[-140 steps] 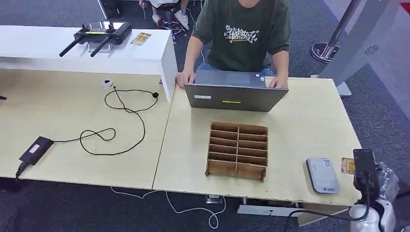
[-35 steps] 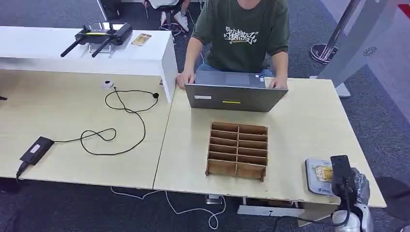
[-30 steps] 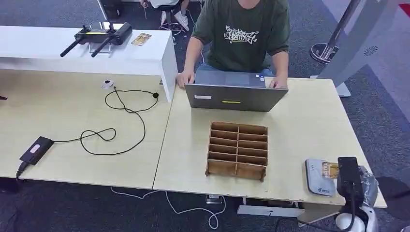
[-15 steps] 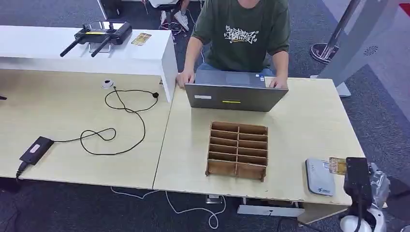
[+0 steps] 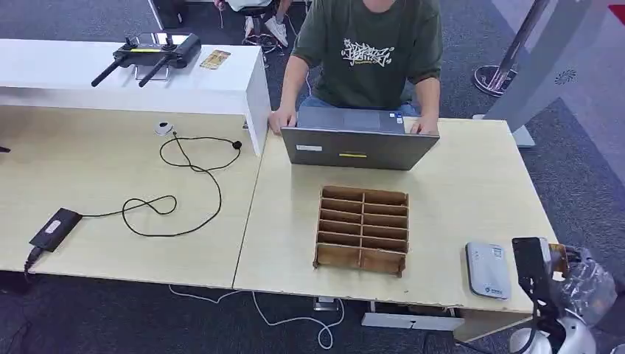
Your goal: Pass the card to the sensor for recognition and then transmit it.
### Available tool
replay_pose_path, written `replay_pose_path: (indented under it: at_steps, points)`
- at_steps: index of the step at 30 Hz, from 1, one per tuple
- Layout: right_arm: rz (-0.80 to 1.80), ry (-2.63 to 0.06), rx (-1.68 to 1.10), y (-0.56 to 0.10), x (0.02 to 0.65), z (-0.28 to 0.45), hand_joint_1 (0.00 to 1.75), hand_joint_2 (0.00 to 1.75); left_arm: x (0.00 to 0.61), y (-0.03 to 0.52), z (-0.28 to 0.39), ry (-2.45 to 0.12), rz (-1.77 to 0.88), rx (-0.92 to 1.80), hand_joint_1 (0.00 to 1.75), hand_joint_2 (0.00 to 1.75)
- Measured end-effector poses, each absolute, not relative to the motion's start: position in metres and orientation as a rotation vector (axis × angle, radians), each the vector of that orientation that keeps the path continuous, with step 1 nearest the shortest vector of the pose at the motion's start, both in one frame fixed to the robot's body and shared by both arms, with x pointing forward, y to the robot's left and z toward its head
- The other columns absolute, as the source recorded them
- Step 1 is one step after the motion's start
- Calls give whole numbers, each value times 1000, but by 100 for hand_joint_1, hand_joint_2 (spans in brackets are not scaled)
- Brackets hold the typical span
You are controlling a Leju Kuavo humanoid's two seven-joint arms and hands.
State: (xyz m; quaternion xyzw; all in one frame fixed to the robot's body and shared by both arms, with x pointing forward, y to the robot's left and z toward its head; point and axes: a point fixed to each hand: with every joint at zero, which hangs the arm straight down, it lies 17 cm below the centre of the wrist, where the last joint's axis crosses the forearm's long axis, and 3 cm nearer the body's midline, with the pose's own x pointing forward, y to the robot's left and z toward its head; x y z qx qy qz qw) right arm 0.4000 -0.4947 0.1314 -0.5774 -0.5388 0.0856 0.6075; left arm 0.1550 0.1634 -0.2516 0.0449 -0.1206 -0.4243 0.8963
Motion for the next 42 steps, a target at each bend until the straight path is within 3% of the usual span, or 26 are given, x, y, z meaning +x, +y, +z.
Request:
replay_pose_path:
  at_steps: [20, 42]
  points:
    - [440, -1088, -1740, -480, 395, 165, 175, 175, 160, 161, -250, -274, -878, 89, 0, 0]
    - [501, -1184, -1749, -439, 427, 185, 175, 175, 160, 160, -250, -280, -880, 80, 0, 0]
